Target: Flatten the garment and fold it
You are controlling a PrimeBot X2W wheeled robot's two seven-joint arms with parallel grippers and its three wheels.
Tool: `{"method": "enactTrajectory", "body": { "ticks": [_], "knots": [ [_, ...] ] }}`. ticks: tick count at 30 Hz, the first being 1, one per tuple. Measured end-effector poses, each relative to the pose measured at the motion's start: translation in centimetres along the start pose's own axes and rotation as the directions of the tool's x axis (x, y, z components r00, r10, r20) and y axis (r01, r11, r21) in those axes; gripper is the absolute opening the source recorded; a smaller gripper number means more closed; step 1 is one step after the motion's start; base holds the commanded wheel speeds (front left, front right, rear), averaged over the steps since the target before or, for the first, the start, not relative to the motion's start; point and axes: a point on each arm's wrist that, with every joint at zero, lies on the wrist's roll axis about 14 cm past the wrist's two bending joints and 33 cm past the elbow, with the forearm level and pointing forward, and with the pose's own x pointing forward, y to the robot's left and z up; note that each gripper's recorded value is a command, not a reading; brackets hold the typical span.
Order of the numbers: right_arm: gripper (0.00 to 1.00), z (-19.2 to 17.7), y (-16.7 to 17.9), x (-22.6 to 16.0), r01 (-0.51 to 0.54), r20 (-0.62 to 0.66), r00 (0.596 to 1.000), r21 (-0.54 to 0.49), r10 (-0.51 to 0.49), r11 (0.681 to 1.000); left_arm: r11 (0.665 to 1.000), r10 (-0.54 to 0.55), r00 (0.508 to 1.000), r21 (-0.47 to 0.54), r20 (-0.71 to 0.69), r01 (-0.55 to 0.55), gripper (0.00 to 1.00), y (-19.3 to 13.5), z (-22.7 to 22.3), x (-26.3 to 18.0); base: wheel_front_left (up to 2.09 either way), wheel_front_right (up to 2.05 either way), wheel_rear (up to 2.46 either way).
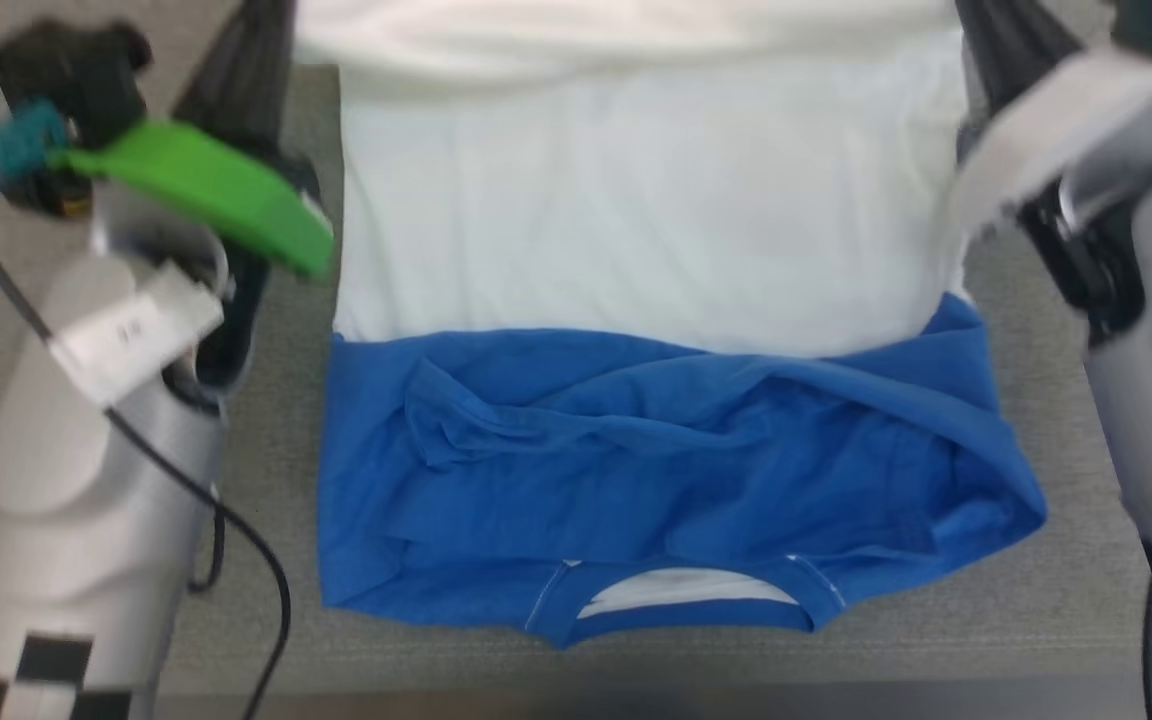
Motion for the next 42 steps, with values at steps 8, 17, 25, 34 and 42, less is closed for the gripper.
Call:
{"method": "enactTrajectory", "body": {
  "ticks": [8,17,25,34,42],
  "knots": [
    [0.0,0.2,-0.7,-8.4,0.023,0.004,1.0,0.012,-0.023,1.0,0.998,-0.022,0.999,-0.052,0.044,0.025,0.0,-3.0,1.3,-7.2,0.0,0.0,0.0],
    [0.0,-2.5,-0.4,-14.4,0.055,-0.091,0.995,0.036,-0.051,0.998,0.992,0.001,0.999,-0.125,-0.054,-0.008,0.0,-5.0,-2.5,-13.9,0.0,0.0,0.0],
    [0.0,-6.8,0.0,-18.2,0.088,-0.245,0.966,0.032,-0.078,0.996,0.984,0.031,0.988,-0.17,-0.149,-0.057,0.0,-5.4,-5.6,-17.4,0.0,0.0,0.0],
    [0.0,-10.1,2.3,-22.0,0.096,-0.369,0.928,0.096,-0.054,0.991,0.979,0.061,0.976,-0.176,-0.208,-0.099,0.0,-5.3,-7.7,-20.4,0.0,0.0,0.0],
    [0.0,-13.0,4.6,-23.7,0.088,-0.474,0.88,0.147,-0.008,0.985,0.977,0.044,0.957,-0.187,-0.286,-0.101,0.07,-6.5,-10.1,-21.5,0.0,0.0,0.0]
  ]
}}
